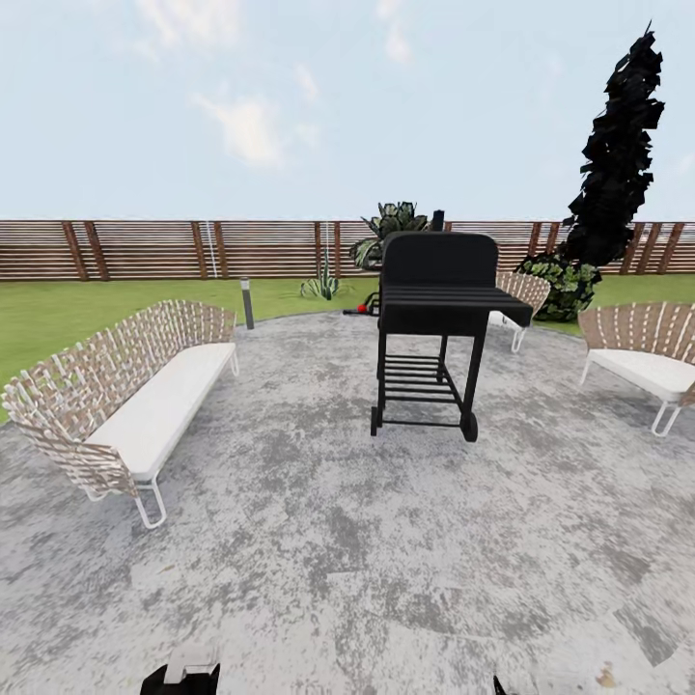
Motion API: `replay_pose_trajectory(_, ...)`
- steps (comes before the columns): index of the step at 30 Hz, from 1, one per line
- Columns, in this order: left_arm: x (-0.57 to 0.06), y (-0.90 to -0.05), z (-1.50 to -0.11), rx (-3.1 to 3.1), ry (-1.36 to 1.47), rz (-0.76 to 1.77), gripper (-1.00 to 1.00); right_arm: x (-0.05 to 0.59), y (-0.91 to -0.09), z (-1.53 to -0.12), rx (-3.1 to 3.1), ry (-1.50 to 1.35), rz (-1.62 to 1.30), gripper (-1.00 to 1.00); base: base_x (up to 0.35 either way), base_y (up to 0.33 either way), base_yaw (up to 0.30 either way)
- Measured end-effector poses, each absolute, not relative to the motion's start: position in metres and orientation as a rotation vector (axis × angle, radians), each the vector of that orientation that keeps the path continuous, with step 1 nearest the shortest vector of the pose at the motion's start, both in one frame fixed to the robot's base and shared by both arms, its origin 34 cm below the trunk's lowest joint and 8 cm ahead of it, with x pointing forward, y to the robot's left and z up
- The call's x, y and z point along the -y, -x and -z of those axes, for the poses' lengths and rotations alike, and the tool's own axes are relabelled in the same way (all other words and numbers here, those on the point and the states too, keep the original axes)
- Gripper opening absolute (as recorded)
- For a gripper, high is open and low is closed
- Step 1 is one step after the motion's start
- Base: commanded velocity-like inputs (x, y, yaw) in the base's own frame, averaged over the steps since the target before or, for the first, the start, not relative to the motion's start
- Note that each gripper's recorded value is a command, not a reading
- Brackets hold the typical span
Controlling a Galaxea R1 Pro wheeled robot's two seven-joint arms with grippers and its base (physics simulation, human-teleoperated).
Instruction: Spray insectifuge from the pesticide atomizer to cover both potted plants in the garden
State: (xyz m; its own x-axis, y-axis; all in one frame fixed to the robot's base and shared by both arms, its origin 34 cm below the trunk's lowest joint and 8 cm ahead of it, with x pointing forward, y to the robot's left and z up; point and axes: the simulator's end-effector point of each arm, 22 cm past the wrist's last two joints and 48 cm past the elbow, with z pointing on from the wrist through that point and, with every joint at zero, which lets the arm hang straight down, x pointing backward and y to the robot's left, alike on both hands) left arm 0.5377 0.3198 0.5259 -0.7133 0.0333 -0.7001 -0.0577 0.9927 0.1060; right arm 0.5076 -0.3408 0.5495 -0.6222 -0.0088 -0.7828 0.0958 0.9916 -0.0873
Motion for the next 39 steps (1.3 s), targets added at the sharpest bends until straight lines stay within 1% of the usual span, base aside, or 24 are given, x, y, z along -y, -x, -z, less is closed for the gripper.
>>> replay_pose_trajectory(39, -0.319, -0.529, -0.452, -2.360, 0.021, -0.151, 1.00, 0.345, -0.497, -0.474, -2.243, -0.085, 0.159, 1.00, 0.000, 0.000, 0.000)
